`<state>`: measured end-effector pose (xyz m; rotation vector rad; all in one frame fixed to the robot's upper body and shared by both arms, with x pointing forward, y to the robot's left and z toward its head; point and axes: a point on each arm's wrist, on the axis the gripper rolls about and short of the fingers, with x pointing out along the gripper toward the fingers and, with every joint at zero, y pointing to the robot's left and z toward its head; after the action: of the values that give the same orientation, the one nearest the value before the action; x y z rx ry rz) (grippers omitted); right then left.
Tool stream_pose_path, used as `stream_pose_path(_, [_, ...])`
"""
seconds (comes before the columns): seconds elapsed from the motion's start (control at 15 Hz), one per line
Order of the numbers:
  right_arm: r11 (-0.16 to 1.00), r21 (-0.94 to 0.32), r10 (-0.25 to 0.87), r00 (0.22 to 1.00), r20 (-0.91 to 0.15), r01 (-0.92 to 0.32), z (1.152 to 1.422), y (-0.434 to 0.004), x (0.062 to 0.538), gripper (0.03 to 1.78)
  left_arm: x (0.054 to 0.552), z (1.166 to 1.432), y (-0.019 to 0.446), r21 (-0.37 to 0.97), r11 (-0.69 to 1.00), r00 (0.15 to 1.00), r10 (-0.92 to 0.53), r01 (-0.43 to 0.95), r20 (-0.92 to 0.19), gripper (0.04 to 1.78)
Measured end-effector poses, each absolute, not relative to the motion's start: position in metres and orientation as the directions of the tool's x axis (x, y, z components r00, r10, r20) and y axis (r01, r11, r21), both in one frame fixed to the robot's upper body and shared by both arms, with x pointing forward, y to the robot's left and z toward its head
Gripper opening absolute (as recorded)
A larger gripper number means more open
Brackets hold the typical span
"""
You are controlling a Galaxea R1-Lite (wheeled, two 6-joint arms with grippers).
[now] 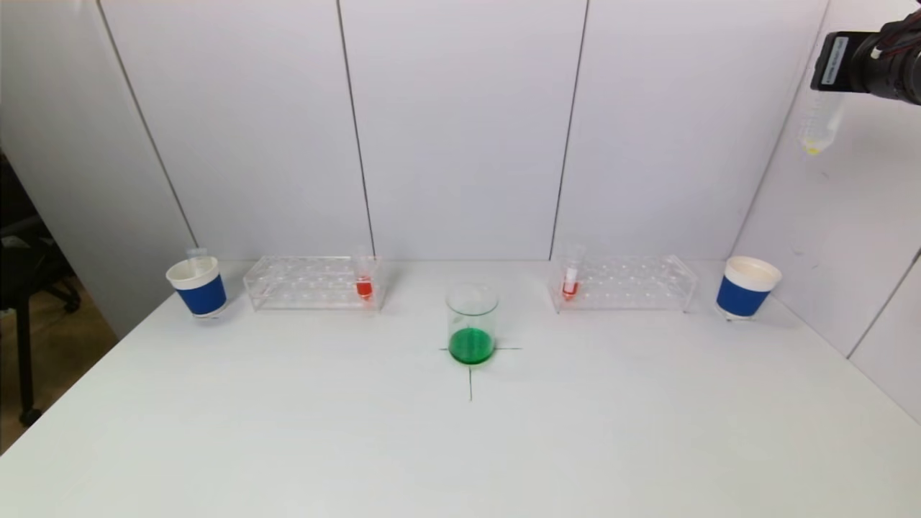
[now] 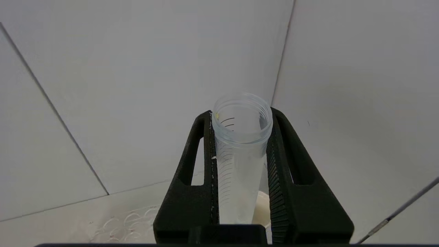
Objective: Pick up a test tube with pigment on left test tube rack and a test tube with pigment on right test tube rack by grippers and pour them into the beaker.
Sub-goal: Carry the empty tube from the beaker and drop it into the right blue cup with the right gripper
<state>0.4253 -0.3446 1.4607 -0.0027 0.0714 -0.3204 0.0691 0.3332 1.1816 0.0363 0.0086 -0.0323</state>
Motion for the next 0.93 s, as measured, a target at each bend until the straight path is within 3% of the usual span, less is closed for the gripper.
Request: stream_pose_path(0.93, [0.908,0.000,-0.416,0.899,-0.133,0.420,1.386,-0.386,0.476,0.47,0.069,1.182,0.333,0.037,0.999,0.999,-0.032,0.032,-0.009,1.76])
